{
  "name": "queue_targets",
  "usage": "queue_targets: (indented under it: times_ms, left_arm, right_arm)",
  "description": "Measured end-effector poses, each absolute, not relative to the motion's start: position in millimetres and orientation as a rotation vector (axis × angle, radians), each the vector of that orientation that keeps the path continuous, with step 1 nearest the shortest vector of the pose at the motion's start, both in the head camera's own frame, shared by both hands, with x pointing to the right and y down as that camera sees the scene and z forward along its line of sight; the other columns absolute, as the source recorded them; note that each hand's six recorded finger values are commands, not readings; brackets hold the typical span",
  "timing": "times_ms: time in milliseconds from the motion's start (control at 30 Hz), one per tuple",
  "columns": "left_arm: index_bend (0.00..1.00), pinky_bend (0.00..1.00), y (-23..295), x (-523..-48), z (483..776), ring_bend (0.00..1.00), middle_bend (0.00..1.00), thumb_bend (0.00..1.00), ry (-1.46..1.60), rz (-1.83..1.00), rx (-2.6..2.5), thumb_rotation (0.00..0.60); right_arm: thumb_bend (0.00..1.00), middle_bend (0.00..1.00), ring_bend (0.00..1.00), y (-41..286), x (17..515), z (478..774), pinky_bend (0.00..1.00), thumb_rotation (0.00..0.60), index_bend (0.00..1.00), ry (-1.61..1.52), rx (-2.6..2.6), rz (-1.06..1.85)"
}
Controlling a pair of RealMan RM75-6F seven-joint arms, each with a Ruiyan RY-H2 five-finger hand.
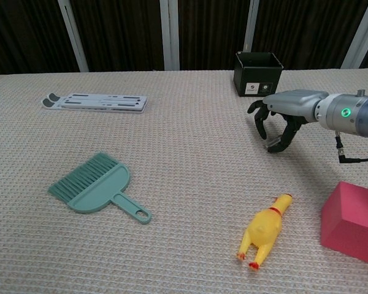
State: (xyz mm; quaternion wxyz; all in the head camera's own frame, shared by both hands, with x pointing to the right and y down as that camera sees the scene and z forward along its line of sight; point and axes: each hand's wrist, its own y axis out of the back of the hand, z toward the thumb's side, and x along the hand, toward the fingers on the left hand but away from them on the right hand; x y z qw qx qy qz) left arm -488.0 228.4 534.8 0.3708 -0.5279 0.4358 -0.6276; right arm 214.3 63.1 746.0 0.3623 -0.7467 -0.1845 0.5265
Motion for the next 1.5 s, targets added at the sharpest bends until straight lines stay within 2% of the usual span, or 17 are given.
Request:
queue_targets:
  times_ms: [933,1500]
  left_arm:
    - [0.11,0.00,229.5,-487.8,534.0,0.00,0.00,0.24,1.115,-1.610,-1.352,0.600]
    - [0.11,0.00,230.5,-484.8,534.5,0.00,0.00,0.24,1.106,-1.603,-1.364,0.600]
  right_arm:
    - [0.27,0.13,0.23,63.5,211.5,752.3,0.20,0.600,0.60,-0.428,-1.910,1.375]
    - [0.36,0.13,0.23,61.8,211.0,753.3,0.20,0.600,0.60,-0.394,-1.892,1.391]
